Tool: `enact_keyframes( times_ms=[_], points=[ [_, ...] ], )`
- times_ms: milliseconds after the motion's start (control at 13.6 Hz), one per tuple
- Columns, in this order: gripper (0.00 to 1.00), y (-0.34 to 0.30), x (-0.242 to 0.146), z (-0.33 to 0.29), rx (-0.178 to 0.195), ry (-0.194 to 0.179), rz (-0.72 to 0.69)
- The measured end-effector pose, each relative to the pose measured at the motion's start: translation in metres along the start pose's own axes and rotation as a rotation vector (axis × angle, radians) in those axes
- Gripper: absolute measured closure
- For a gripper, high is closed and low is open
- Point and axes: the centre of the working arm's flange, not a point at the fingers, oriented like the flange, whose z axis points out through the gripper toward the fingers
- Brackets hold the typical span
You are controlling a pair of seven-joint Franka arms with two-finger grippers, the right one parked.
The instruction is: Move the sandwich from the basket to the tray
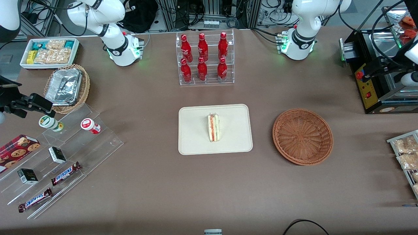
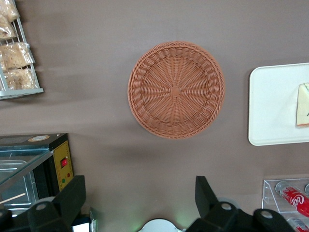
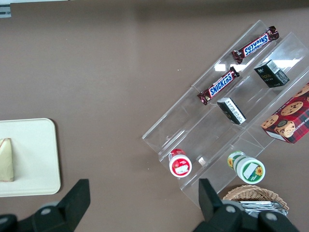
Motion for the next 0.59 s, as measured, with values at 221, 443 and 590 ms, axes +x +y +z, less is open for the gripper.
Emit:
enact_keyframes(
  times_ms=[221, 443, 590],
  points=[
    [0.0, -0.001, 0.014, -0.005, -0.001, 0.025, -0.001],
    [0.0, 0.004, 0.025, -0.002, -0.001, 0.022, 0.002],
    [0.0, 0.007, 0.028, 0.002, -0.001, 0.015, 0.003]
  ],
)
